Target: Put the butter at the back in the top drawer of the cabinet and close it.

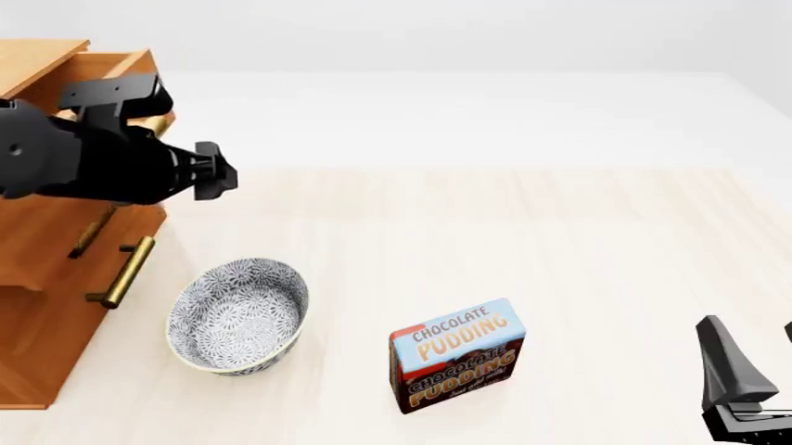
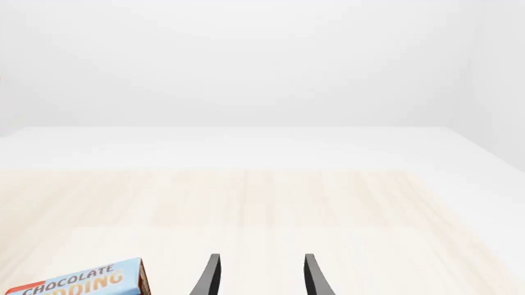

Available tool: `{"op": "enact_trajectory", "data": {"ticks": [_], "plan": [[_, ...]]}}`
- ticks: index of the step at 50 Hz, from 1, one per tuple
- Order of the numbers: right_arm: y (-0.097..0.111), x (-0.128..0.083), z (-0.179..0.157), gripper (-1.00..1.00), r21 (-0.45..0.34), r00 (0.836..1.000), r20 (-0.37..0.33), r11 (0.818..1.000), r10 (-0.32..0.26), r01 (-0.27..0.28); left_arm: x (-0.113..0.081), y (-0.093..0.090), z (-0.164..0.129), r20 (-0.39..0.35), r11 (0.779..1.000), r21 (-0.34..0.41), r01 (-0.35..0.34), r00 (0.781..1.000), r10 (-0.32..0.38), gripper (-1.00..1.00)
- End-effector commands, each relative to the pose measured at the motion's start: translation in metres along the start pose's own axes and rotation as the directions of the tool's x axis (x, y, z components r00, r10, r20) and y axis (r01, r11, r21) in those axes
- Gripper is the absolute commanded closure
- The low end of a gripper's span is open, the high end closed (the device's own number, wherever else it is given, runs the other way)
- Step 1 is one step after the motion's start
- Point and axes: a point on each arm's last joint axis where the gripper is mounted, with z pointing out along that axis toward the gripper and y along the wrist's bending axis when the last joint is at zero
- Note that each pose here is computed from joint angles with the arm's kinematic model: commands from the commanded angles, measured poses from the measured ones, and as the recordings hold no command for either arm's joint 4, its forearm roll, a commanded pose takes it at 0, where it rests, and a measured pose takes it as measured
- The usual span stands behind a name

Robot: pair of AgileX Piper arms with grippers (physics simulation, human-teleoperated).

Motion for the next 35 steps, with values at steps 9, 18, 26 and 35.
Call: {"op": "enact_trajectory", "data": {"ticks": [9,18,26,35], "plan": [[0.0,0.0,0.0,-1.0,0.0,1.0,0.0,1.0,0.0,0.0,0.0,0.034,-0.001,0.012,0.991,-0.092,0.099,0.995,-0.099,-1.0],[0.0,0.0,0.0,-1.0,0.0,1.0,0.0,1.0,0.0,0.0,-0.002,0.042,-0.006,0.026,0.984,-0.112,0.137,0.991,-0.135,-1.0],[0.0,0.0,0.0,-1.0,0.0,1.0,0.0,1.0,0.0,0.0,-0.006,0.05,-0.011,0.043,0.978,-0.133,0.159,0.987,-0.155,-1.0],[0.0,0.0,0.0,-1.0,0.0,1.0,0.0,1.0,0.0,0.0,-0.007,0.056,-0.009,0.045,0.972,-0.151,0.18,0.984,-0.175,-1.0]]}}
